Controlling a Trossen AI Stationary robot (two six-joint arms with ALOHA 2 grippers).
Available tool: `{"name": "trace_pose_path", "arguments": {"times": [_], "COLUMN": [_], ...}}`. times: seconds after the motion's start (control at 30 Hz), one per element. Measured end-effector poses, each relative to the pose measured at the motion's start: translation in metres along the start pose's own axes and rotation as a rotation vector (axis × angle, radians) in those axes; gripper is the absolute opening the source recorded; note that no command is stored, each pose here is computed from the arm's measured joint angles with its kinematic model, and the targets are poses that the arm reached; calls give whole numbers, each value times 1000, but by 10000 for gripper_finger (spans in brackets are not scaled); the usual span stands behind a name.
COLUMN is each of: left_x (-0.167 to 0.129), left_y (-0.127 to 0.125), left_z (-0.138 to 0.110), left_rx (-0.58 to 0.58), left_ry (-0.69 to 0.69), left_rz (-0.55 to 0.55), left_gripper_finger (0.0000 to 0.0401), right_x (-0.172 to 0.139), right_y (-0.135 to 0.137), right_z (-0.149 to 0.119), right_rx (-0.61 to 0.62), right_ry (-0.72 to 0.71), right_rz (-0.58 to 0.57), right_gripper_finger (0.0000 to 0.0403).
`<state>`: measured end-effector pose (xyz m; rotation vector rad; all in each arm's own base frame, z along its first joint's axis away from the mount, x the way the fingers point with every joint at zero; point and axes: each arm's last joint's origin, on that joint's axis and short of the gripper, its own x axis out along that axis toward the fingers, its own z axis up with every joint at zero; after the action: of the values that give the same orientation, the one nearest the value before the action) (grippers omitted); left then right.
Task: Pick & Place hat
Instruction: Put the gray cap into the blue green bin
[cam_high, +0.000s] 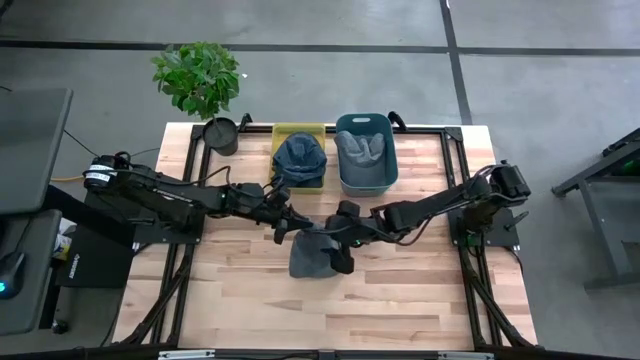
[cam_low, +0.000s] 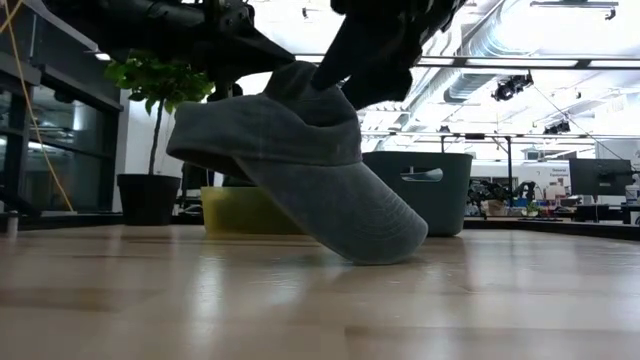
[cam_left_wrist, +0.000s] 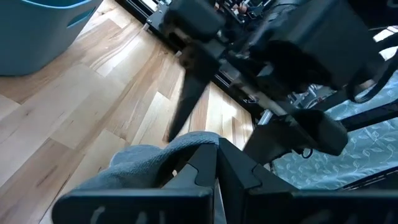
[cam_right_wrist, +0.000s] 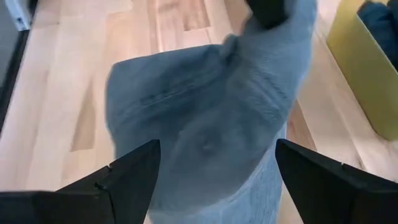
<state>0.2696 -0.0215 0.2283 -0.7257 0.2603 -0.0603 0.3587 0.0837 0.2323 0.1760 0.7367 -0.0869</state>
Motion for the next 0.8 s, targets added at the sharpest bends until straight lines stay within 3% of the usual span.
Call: {"name": "trace_pose_path", "arguments": {"times": [0.27,0.47,0.8], "left_x": [0,0,0], "left_y": [0,-1,-1], "left_z": [0,0,0], "left_rx": [0,0,0], "left_ry": [-3,-2,-1], "left_rz": [-4,-8,-9], "left_gripper_finger": [0,0,0], "right_x": [16,18,18], "right_y": [-1,-1,-1], "right_z": [-3,-4,-4], "right_rx": [23,71,84], "right_ry": [28,34,39], "right_rz": [85,84,94], "right_gripper_finger": [312,301,177]}}
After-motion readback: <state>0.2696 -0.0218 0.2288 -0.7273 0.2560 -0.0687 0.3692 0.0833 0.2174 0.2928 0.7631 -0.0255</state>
